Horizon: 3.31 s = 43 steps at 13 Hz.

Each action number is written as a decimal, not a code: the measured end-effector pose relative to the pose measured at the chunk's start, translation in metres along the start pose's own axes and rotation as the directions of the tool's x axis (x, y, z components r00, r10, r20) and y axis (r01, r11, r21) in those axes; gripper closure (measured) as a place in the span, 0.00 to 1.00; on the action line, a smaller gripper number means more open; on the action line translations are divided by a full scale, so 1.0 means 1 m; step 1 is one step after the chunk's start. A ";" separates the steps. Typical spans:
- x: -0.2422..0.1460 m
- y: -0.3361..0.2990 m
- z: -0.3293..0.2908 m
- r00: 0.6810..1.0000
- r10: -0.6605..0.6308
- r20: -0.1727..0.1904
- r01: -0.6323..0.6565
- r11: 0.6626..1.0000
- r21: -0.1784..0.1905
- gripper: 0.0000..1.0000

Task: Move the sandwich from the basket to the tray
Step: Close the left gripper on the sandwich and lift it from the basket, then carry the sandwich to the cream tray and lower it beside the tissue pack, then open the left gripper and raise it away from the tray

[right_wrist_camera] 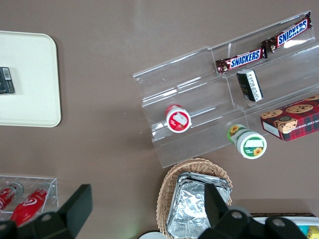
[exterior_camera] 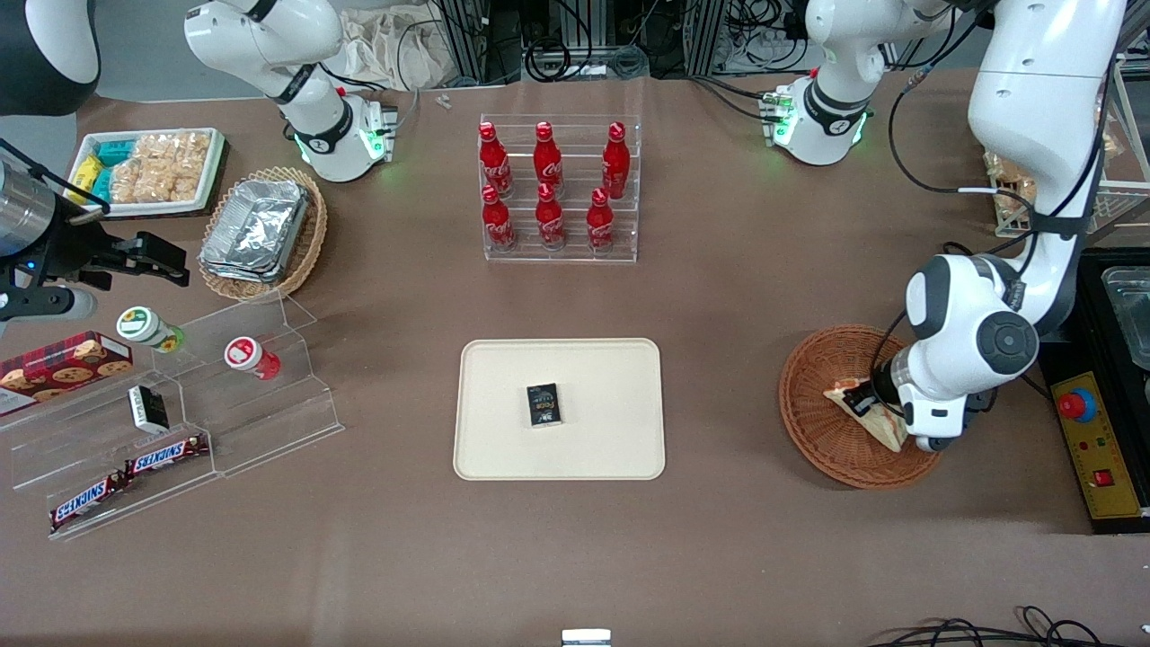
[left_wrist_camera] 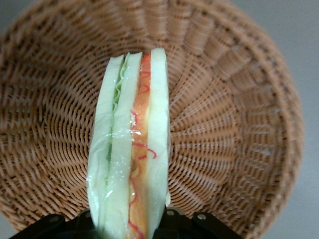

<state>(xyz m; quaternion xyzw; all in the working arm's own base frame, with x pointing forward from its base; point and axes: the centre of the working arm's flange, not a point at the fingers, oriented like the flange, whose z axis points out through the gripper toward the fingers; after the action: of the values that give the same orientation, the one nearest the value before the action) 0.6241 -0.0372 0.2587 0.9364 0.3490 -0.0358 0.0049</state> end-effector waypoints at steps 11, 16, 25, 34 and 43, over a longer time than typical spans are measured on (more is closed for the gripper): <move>-0.123 0.131 -0.243 0.899 0.429 0.090 -0.430 0.903 0.000 0.80; -0.240 0.253 -0.115 0.774 0.628 0.078 -0.621 0.778 -0.095 0.80; -0.273 0.289 0.051 0.678 0.735 0.017 -0.735 0.678 0.004 0.80; -0.253 0.278 -0.041 0.713 0.701 -0.013 -0.697 0.711 0.095 0.00; -0.104 0.067 -0.248 0.853 0.521 -0.011 -0.514 0.845 0.148 0.00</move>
<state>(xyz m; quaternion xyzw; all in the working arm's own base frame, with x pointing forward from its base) 0.6058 -0.1472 0.5121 0.9944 0.0803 -0.0338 -0.0602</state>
